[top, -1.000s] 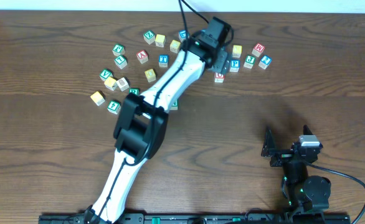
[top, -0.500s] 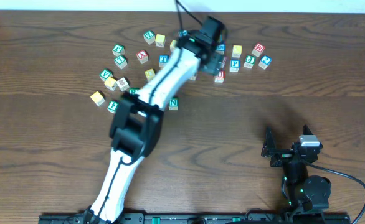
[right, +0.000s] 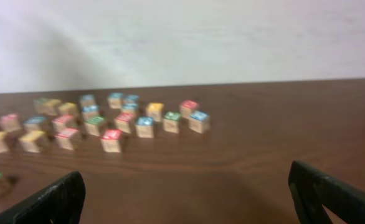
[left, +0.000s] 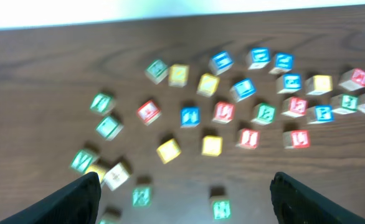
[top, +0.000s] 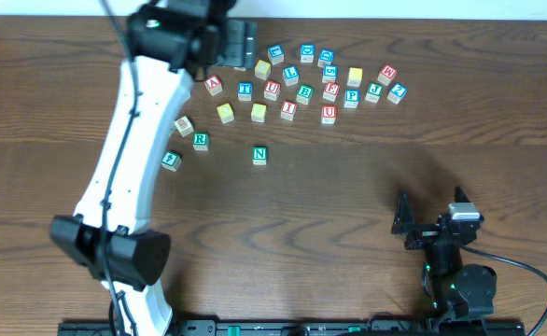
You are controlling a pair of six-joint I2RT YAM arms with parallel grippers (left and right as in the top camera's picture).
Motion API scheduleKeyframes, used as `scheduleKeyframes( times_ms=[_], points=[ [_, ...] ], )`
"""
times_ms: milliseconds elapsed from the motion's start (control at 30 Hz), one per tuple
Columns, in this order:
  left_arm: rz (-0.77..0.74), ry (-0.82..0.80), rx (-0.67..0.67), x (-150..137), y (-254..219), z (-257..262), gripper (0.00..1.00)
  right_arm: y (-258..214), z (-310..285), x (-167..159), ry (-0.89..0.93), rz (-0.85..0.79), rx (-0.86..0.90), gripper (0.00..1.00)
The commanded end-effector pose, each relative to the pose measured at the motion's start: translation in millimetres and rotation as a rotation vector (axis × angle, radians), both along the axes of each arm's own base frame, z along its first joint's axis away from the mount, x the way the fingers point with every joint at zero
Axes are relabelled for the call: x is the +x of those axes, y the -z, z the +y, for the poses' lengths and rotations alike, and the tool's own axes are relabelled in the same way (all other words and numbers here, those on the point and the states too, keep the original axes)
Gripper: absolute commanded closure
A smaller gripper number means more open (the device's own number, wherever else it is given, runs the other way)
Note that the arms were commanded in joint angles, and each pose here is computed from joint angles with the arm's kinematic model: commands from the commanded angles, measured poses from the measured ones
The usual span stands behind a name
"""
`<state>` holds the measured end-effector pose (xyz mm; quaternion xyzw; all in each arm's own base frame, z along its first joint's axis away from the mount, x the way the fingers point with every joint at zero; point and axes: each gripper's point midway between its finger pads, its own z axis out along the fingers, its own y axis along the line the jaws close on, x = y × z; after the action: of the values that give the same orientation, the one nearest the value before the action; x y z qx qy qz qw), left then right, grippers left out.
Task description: Spell out NEURIPS
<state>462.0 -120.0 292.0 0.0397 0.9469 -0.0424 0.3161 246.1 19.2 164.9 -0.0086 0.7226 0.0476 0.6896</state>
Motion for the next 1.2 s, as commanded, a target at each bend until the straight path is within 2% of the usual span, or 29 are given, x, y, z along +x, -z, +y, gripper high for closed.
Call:
scheduleKeyframes(
  times_ms=[0,167,400,767,933,1167],
  points=[
    [0.048,-0.095,-0.006,-1.1,7.1,33.6,0.14,-11.6,22.3,-3.1,-0.127,-0.05,0.012,0.01],
    [0.1,-0.24,-0.027,-5.3,13.7,82.1,0.14,-32.3,29.7,-5.3,-0.172,-0.077,0.017,0.01],
    [0.097,-0.269,-0.026,-4.1,13.5,96.6,0.14,-67.4,36.1,12.7,-0.201,0.045,0.004,0.01],
    [0.094,-0.269,-0.027,-3.2,13.3,96.5,0.14,-111.9,89.0,110.2,-0.45,0.429,0.066,0.01],
    [0.092,-0.269,-0.028,-2.4,13.2,96.4,0.14,-99.8,113.0,161.2,-0.484,0.575,0.068,0.01],
    [0.095,-0.269,-0.027,-2.5,14.4,96.4,0.14,-58.0,135.4,221.6,-0.456,0.805,0.042,0.01]
  ],
)
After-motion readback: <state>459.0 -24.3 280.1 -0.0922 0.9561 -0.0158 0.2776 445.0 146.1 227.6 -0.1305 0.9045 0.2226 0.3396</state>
